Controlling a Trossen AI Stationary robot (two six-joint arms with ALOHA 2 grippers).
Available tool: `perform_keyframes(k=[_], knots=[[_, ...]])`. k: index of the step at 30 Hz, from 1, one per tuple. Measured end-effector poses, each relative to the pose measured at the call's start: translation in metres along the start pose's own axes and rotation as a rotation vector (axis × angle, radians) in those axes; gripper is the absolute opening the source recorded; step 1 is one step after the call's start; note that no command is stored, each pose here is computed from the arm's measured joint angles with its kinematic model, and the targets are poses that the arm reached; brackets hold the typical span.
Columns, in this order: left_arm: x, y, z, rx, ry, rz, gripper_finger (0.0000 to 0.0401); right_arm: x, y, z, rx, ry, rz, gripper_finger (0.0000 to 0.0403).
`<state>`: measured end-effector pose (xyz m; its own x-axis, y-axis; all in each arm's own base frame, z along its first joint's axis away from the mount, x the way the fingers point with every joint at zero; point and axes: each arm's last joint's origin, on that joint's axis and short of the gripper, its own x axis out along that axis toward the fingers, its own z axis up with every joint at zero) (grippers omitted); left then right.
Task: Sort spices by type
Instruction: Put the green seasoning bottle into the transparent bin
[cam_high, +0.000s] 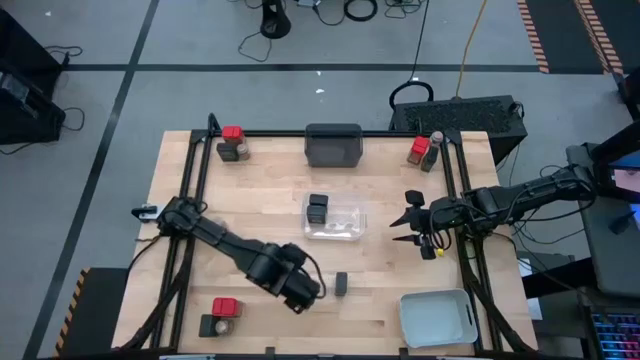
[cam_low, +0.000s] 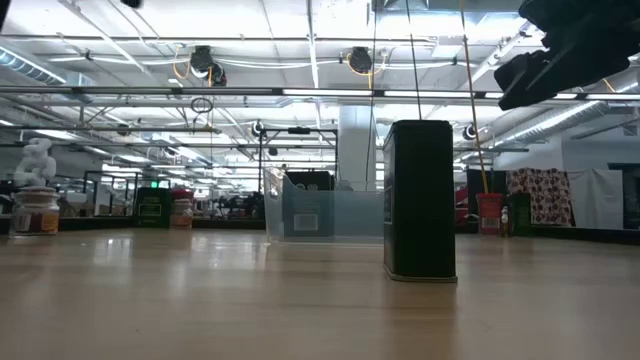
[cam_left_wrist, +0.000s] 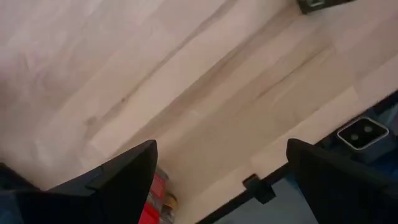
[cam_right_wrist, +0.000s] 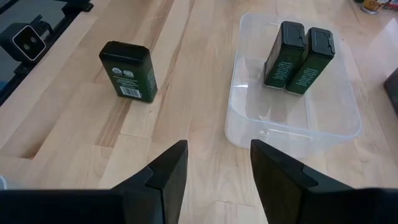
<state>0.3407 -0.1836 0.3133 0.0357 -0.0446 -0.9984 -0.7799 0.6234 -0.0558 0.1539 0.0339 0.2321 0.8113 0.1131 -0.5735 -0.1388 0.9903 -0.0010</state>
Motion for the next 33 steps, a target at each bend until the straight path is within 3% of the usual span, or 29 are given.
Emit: perform_keyframes(k=[13,21,28,33], knots=[[0.002,-0.006,-0.075,-0.175,0.102,0.021,0.0361,0.000,0.000,0.003,0.002,-0.028,0.001,0.0157],[0.020,0.002,-0.121,-0.276,0.151,0.134,0.0361,0.000,0.000,0.008,0.004,-0.078,0.004,0.0157],[0.021,0.027,-0.155,-0.358,0.115,0.184,0.0361,0.000,0.000,0.008,0.009,-0.079,0.004,0.0157],[0.019,0.048,-0.171,-0.424,0.051,0.133,0.0361,0.000,0.000,0.007,0.018,-0.076,0.004,0.0157]])
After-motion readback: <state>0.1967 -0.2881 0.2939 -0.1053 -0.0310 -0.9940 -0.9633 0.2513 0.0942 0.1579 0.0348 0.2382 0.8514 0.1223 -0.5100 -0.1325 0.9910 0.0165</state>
